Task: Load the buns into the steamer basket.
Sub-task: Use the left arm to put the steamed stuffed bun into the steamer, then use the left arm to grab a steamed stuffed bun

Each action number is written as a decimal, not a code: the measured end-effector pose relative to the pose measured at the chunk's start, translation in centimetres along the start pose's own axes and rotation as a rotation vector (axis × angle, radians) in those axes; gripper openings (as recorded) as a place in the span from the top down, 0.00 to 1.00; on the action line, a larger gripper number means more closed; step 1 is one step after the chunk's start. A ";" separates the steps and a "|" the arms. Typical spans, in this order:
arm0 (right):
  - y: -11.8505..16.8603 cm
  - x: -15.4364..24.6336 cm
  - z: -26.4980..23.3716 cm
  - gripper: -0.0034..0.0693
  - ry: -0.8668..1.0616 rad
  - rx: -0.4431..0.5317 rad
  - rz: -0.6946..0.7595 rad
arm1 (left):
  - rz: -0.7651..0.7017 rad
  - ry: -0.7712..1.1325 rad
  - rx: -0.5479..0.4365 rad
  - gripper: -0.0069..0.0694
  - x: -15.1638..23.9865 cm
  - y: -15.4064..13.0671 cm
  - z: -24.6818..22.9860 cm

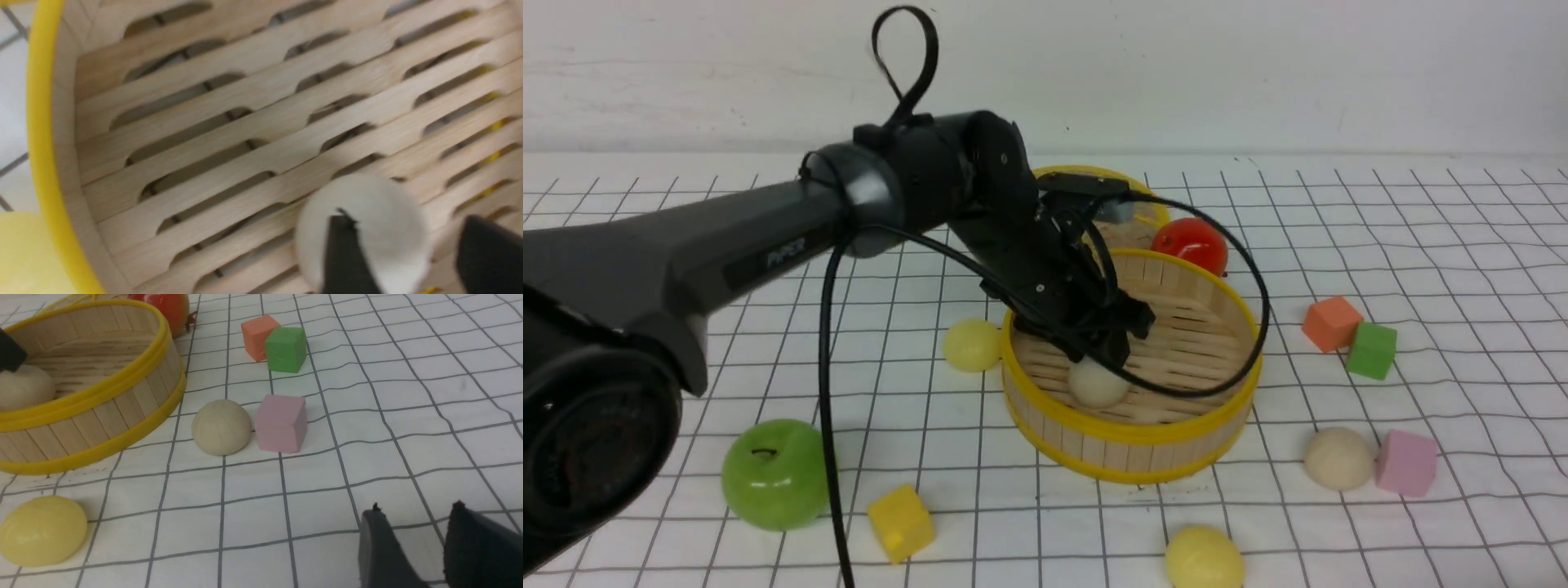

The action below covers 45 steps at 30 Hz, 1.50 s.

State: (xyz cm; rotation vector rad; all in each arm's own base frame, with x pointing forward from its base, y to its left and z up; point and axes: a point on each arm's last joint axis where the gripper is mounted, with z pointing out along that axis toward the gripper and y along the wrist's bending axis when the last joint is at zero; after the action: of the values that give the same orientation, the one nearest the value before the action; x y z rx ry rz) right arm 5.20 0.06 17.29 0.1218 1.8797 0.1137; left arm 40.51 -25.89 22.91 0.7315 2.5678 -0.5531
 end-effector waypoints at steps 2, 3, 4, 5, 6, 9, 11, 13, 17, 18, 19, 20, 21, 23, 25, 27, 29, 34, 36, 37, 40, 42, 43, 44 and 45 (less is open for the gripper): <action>0.0 0.0 0.0 0.62 0.000 0.000 0.000 | -0.004 0.005 0.011 0.27 -0.5 -0.5 -1.2; 0.0 0.0 0.0 0.62 0.000 0.000 0.000 | -0.002 0.000 0.009 0.23 -0.8 -0.7 -2.0; 0.0 0.0 0.0 0.62 0.000 0.000 0.000 | 0.007 0.007 0.004 0.19 -1.1 -1.0 -3.1; 0.0 0.0 0.0 0.62 0.000 0.000 0.000 | 0.018 0.004 -0.025 0.18 -1.3 -1.2 -4.9; 0.0 0.0 0.0 0.62 0.000 0.000 0.000 | 0.024 0.007 -0.052 0.18 -1.4 -1.3 -6.1; 0.0 0.0 0.0 0.62 0.000 0.000 0.000 | 0.023 0.009 -0.175 0.25 -1.4 -0.4 -9.6; 0.0 0.0 0.0 0.62 0.000 0.000 0.000 | -0.014 0.022 -0.231 0.36 -1.2 1.4 -10.4; 0.0 0.0 0.0 0.62 0.000 0.000 0.000 | -0.046 0.040 -0.256 0.47 -0.8 3.1 -10.0; 0.0 0.0 0.0 0.62 0.000 0.000 0.000 | -0.075 0.075 -0.287 0.65 -0.2 6.9 -6.8; 0.0 0.0 0.0 0.62 0.000 0.000 0.000 | -0.076 0.075 -0.288 0.66 -0.1 7.3 -6.2; 0.0 0.0 0.0 0.62 0.000 0.000 0.000 | -0.079 0.071 -0.289 0.66 -0.1 7.9 -5.6; 0.0 0.0 0.0 0.62 0.000 0.000 0.000 | -0.083 0.073 -0.288 0.66 0.0 8.0 -5.4; 0.0 0.0 0.0 0.62 0.000 0.000 0.000 | -0.090 0.062 -0.287 0.65 0.0 8.5 -4.8; 0.0 0.0 0.0 0.62 0.000 0.000 0.000 | -0.105 0.052 -0.286 0.59 0.0 9.4 -4.2; 0.0 0.0 0.0 0.62 0.000 0.000 0.000 | -0.118 0.038 -0.281 0.54 0.0 9.8 -3.9; 0.0 0.0 0.0 0.62 0.000 0.000 0.000 | -0.135 0.016 -0.268 0.48 -0.1 10.1 -3.7; 0.0 0.0 0.0 0.62 0.000 0.000 0.000 | -0.142 -0.005 -0.250 0.46 -0.3 10.0 -3.6; 0.0 0.0 0.0 0.62 0.000 0.000 0.000 | -0.116 0.001 -0.211 0.45 -0.3 9.7 -3.0; 0.0 0.0 0.0 0.62 0.000 0.000 0.000 | -0.113 0.015 -0.206 0.45 -0.1 9.9 -2.5; 0.0 0.0 0.0 0.62 0.000 0.000 0.000 | -0.113 0.028 -0.205 0.45 0.1 10.1 -1.9; 0.0 0.0 0.0 0.62 0.000 0.000 0.000 | -0.116 0.049 -0.205 0.45 0.5 10.5 -0.6; 0.0 0.0 0.0 0.62 0.000 0.000 0.000 | -0.116 0.051 -0.206 0.45 0.6 10.7 -0.1; 0.0 0.0 0.0 0.62 0.000 0.000 0.000 | -0.116 0.048 -0.208 0.45 0.6 10.8 0.0; 0.0 0.0 0.0 0.62 0.000 0.000 0.000 | -0.115 0.044 -0.209 0.45 0.6 10.8 0.0; 0.0 0.0 0.0 0.62 0.000 0.000 0.000 | -0.115 0.041 -0.211 0.45 0.6 10.9 0.1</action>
State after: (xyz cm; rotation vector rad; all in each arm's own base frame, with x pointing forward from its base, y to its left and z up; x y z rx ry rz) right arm 5.20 0.06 17.29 0.1218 1.8797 0.1137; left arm 46.24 -17.19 19.78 0.5314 2.6659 -0.2977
